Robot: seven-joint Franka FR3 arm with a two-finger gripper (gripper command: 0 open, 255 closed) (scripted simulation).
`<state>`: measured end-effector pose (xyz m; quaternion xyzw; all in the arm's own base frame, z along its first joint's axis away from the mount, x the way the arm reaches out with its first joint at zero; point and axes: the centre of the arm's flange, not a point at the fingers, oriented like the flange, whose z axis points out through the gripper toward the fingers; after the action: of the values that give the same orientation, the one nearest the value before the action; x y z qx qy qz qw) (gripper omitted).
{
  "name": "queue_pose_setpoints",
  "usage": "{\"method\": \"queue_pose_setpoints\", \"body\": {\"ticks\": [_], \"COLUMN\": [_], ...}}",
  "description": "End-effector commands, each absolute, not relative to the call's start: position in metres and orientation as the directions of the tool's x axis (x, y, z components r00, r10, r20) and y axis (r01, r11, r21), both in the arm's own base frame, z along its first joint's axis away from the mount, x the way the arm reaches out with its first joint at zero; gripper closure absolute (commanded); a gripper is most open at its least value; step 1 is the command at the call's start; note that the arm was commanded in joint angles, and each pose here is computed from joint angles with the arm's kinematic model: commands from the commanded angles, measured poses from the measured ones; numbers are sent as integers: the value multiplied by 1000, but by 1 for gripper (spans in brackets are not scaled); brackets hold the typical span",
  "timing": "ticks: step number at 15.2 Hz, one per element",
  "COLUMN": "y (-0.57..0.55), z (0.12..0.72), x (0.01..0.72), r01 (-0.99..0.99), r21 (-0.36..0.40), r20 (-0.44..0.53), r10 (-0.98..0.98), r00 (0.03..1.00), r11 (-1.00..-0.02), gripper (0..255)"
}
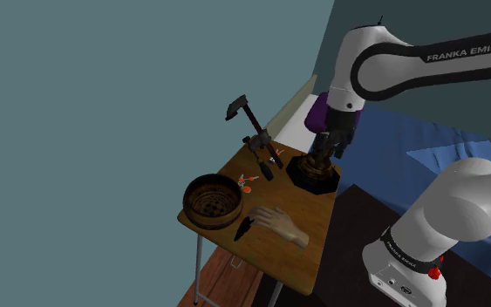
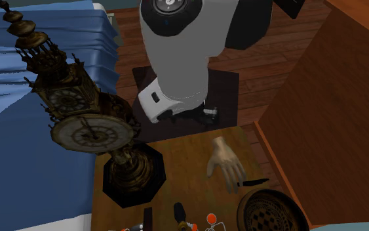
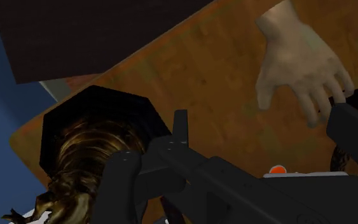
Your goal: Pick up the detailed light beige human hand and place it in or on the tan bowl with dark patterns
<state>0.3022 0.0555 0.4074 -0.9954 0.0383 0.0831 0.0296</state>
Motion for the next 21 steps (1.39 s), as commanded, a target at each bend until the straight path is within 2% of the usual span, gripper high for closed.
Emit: {"method": "queue_pose_setpoints", "body": {"ticks": [1, 15, 21], "y": [63, 119, 124], "z": [383, 215, 189], "x": [307, 342, 338], "r01": [-115, -327, -327], "r21": [-63, -130, -131], "r20": [-167, -186, -186], "r10": [-103, -300, -301], "r00": [981, 935, 935], "r11": [-991, -936, -936], "gripper": [0, 0, 0]}}
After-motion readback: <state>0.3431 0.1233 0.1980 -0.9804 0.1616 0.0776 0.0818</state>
